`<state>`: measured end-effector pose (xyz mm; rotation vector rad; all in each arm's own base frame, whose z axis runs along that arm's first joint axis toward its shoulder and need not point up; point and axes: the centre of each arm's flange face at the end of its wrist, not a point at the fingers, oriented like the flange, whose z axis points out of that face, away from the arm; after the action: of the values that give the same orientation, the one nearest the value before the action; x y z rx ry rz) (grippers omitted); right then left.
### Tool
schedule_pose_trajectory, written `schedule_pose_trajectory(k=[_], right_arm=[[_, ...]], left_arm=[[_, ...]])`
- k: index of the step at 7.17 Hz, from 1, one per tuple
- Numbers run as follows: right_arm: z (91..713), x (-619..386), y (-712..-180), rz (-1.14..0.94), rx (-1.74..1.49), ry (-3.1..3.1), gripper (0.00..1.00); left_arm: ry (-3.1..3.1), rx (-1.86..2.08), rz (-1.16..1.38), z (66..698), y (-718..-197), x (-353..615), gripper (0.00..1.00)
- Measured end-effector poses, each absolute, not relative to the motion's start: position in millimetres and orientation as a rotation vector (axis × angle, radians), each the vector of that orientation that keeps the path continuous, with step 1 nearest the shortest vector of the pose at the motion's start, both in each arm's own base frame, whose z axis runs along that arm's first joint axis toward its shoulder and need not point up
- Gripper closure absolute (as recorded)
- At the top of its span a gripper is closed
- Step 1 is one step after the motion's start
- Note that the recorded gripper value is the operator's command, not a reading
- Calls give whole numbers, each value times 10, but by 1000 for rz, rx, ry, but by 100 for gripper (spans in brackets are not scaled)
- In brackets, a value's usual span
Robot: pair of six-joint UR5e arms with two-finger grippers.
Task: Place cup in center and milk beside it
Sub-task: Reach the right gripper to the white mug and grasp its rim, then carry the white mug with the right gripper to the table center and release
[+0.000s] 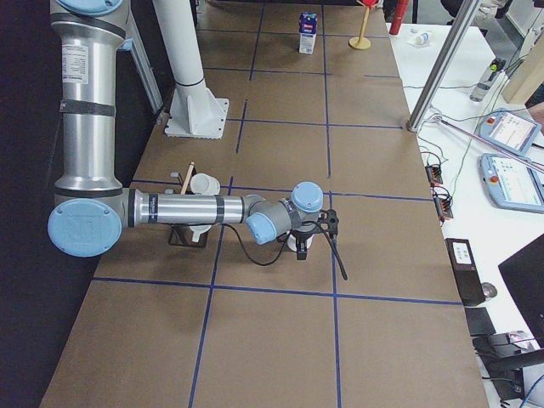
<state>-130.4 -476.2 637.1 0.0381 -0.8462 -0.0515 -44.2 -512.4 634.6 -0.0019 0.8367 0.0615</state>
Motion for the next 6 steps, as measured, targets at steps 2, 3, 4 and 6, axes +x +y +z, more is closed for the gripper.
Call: schedule_pose_trajectory(k=[2, 3, 4, 6], right_arm=[[6466, -1373, -4781, -45, 30, -816, 100], [6436, -1382, -4798, -47, 36, -819, 100], [6236, -1406, -4825, -60, 62, -837, 100], [4732, -2140, -5001, -82, 92, -971, 100]], left_arm=[[837, -2, 61, 6352, -5124, -441, 0], [837, -2, 61, 6352, -5124, -441, 0], [837, -2, 61, 6351, -5124, -441, 0], [838, 0, 62, 6342, -5124, -440, 0]])
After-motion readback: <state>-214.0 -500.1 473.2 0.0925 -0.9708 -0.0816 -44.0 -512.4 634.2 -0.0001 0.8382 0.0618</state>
